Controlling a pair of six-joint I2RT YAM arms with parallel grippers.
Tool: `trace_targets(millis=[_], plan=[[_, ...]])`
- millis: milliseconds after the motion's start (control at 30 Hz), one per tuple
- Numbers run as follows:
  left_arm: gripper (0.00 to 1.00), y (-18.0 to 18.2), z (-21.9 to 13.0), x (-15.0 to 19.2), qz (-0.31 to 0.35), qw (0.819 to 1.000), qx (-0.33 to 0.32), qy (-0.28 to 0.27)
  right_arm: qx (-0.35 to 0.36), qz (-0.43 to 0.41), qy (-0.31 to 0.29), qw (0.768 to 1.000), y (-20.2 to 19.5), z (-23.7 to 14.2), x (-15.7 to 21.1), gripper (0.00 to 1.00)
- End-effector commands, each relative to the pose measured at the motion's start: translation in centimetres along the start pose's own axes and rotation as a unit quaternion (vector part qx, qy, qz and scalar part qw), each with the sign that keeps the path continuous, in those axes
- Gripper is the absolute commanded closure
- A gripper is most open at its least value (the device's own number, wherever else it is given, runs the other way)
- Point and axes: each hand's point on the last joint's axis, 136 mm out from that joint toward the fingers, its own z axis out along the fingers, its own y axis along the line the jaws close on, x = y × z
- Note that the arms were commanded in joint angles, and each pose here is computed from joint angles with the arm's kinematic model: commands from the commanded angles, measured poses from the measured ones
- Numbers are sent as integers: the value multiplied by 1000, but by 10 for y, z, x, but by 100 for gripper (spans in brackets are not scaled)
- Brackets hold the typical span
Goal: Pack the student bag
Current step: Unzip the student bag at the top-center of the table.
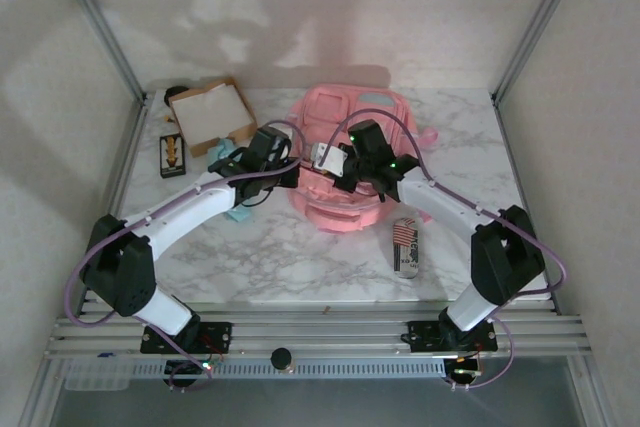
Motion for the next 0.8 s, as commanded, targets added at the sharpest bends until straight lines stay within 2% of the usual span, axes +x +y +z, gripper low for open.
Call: trace_targets(millis=[0,167,400,533,600,667,700,733,767], plan=[[100,28,-11,-23,-23,997,-64,-31,62,-22,-5,998,-30,-22,-14,100],[100,54,-3,-26,-26,995,-97,-26,17,-17,4,1000,-15,-23,-10,100],[100,84,21,-31,-24,990,-135,-19,-1,-13,2,1000,2,-25,-2,100],[100,76,34,-47,-27,994,-100,-38,-12,-4,19,1000,9,-19,9,100],[100,58,39,-49,-22,998,-56,-33,-17,16,4,1000,9,-15,2,100],[100,51,41,-47,-21,998,-38,-34,-27,40,-17,999,12,-9,-13,100],[100,50,43,-45,-18,999,-35,-33,-28,53,-17,998,13,-3,-17,88],[100,53,43,-44,-20,998,-40,-34,-35,60,-19,997,16,3,-19,72],[100,54,42,-43,-22,998,-44,-33,-35,65,-20,997,19,9,-19,66]])
